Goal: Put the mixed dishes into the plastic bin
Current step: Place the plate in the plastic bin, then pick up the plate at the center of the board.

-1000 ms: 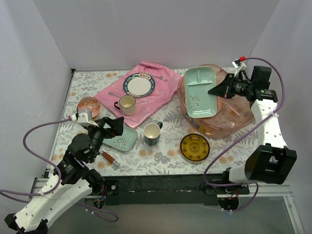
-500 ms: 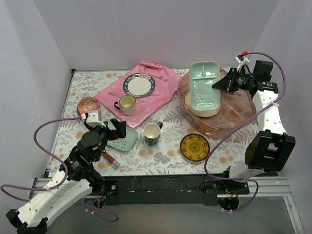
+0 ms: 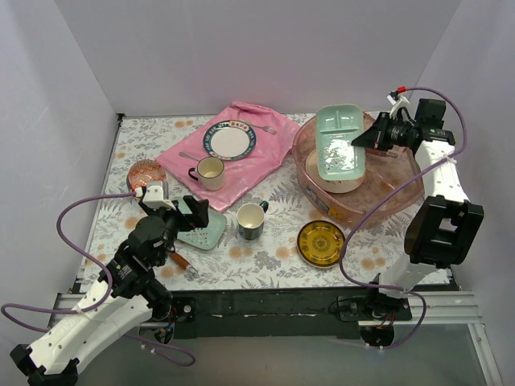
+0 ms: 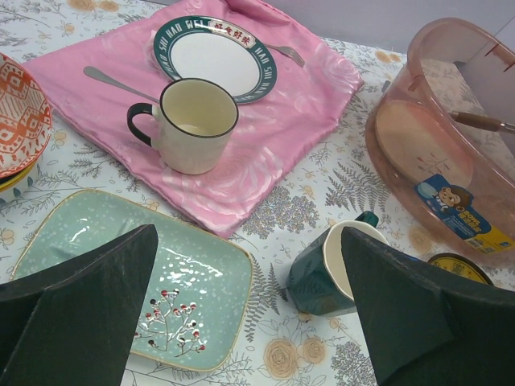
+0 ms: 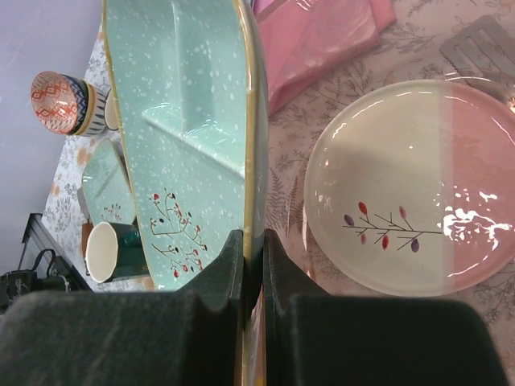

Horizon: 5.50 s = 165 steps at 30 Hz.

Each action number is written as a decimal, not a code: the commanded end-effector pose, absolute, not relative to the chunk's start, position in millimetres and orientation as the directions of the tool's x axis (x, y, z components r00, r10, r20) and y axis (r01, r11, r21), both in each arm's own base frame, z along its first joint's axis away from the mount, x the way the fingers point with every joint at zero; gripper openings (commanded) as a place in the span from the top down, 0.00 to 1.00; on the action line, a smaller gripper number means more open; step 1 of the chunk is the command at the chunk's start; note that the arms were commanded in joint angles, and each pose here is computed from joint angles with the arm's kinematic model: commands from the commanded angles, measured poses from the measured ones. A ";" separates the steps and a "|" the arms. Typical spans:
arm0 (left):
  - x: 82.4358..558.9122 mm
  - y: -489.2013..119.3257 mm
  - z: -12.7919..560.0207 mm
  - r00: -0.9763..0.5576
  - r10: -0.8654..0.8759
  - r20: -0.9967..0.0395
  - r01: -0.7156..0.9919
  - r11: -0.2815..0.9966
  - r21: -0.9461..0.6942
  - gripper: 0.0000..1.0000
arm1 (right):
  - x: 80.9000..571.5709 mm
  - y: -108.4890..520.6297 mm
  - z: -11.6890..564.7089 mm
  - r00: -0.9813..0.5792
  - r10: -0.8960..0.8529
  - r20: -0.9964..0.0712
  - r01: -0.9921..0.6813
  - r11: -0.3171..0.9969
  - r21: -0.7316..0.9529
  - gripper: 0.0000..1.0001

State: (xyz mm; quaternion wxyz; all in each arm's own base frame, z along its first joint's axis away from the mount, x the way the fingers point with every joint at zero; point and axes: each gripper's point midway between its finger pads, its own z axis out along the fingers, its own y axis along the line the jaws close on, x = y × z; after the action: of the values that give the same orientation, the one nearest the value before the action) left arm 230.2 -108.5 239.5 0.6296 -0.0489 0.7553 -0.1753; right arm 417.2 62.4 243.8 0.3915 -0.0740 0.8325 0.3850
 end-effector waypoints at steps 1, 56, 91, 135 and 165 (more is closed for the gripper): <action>231.3 -105.6 246.3 -0.183 -0.293 -0.939 0.142 0.937 -0.320 0.02 | 426.4 63.8 286.0 -0.592 0.162 -0.790 -0.524 0.667 0.529 0.99; 232.3 -106.6 243.5 -0.193 -0.281 -0.940 0.141 0.940 -0.310 0.02 | 463.2 53.1 200.6 -0.710 0.121 -0.694 -0.438 0.695 0.570 0.99; 234.2 -107.2 240.5 -0.201 -0.271 -0.941 0.133 0.945 -0.300 0.02 | 491.2 44.7 96.4 -0.834 0.095 -0.544 -0.261 0.800 0.540 0.89; 232.0 -107.0 242.9 -0.197 -0.285 -0.938 0.139 0.939 -0.315 0.02 | 462.3 16.9 183.8 -0.687 -0.118 -0.717 -0.396 0.888 0.234 0.25; 211.2 -116.3 256.9 -0.250 -0.432 -0.867 0.190 0.856 -0.481 0.02 | 310.5 112.7 299.9 -0.247 -0.124 -0.961 -0.868 0.470 0.162 0.26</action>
State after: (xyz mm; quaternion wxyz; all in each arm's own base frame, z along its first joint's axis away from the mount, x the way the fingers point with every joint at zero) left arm 222.8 -115.0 239.2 0.6156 -0.0576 0.7572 -0.2106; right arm 329.2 97.5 289.2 0.4778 -0.3124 0.7500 0.3341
